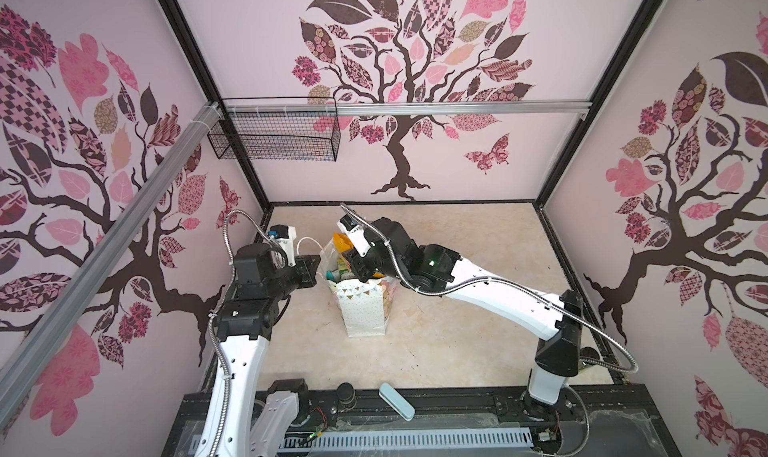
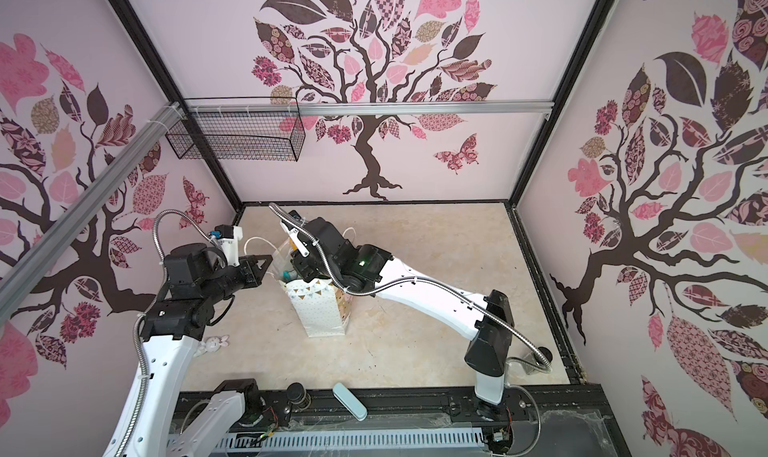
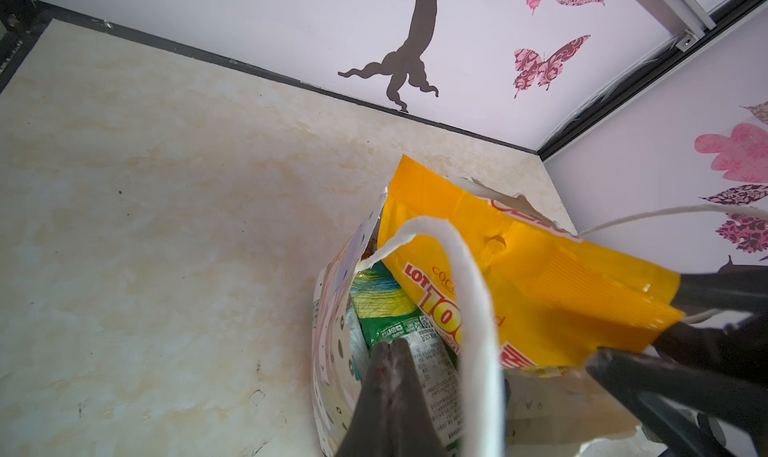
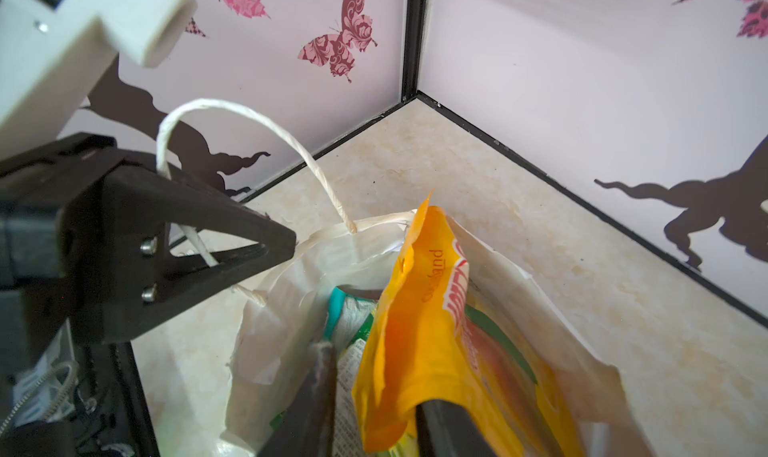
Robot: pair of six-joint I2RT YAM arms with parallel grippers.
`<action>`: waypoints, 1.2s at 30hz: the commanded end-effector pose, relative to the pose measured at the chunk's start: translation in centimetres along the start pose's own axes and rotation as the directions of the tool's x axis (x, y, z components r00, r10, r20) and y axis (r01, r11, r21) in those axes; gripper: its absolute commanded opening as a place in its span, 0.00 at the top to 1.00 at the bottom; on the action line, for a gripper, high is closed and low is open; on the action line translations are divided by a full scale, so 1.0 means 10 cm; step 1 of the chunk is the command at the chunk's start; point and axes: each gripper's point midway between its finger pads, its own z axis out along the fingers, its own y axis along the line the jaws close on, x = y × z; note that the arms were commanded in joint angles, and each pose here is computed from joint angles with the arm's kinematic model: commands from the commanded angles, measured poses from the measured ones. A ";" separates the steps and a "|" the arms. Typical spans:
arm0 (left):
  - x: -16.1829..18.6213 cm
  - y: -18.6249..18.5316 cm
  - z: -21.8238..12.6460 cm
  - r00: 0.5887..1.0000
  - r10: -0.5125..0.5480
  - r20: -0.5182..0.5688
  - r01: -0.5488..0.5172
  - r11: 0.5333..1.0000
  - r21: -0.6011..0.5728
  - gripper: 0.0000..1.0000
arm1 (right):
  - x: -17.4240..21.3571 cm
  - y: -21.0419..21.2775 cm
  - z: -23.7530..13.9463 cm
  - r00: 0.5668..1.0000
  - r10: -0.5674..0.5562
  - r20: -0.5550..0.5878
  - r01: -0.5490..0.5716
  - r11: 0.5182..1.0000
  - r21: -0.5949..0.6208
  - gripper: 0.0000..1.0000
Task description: Place the snacks into the paper bag
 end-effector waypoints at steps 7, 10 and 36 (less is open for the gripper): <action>-0.68 -0.31 -0.69 0.993 0.063 0.099 -0.055 0.995 -0.079 0.64 | -0.99 0.06 -1.33 0.962 0.089 0.256 -0.066 0.993 -0.098 0.52; -0.81 -0.47 -0.89 0.993 0.076 0.095 -0.070 0.996 -0.063 0.59 | -0.95 -0.09 -1.66 0.948 0.113 0.298 -0.098 0.993 -0.066 0.50; -0.27 -1.22 0.03 0.905 0.338 -0.260 -0.341 0.939 0.033 0.63 | 0.48 -0.90 -1.05 0.979 0.184 0.090 -0.199 0.955 0.219 0.37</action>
